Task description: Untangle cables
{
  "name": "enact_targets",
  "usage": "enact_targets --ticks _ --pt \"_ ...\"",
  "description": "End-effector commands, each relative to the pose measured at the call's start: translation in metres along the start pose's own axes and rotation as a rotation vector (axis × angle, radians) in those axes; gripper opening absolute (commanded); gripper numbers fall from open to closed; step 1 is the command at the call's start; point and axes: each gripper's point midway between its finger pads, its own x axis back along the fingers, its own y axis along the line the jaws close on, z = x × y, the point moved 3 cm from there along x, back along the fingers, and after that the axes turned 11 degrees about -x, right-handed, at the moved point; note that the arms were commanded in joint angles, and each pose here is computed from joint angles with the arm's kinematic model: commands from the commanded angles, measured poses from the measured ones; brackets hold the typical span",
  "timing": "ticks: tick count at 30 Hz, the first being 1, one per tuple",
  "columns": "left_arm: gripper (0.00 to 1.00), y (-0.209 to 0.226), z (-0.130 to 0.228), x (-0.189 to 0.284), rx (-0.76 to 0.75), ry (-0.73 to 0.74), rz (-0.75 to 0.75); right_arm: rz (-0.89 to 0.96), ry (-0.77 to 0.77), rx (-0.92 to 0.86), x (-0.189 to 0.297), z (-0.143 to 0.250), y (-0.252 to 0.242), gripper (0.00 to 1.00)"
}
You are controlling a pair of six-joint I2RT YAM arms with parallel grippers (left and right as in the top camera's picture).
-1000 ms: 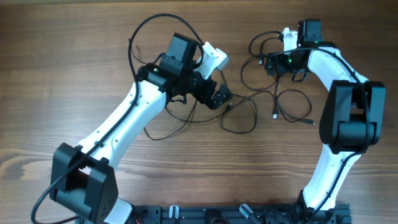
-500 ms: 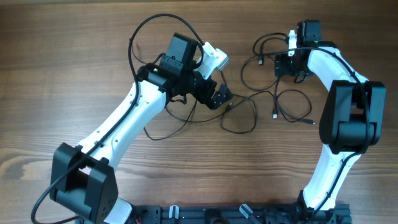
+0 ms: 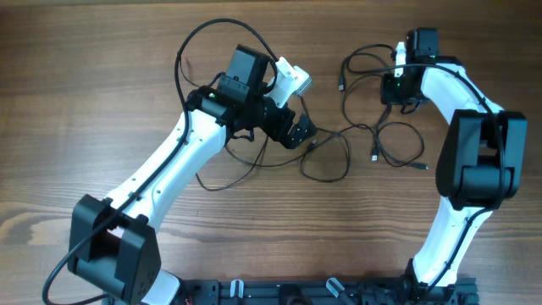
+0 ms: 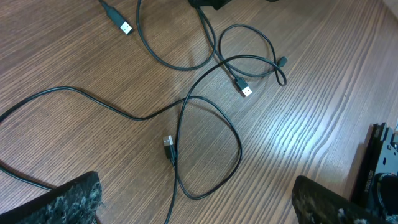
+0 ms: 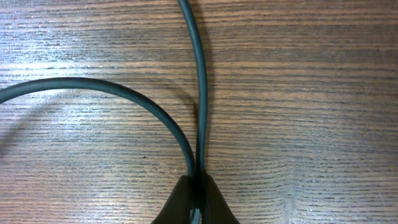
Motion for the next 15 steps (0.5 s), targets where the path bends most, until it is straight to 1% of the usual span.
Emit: enact_targets --ticks 1,7,15 --pt "1.00 -0.003 0.001 -0.005 -0.020 0.003 0.026 -0.053 0.085 -0.004 -0.014 0.024 0.017 0.05" --pt "1.00 -0.002 -0.001 -0.005 -0.030 -0.009 0.021 -0.089 0.000 0.029 0.031 0.009 0.043 0.04" --pt "1.00 -0.002 -0.001 -0.006 -0.030 -0.008 0.022 -0.110 -0.075 0.000 0.100 0.003 0.046 0.04"
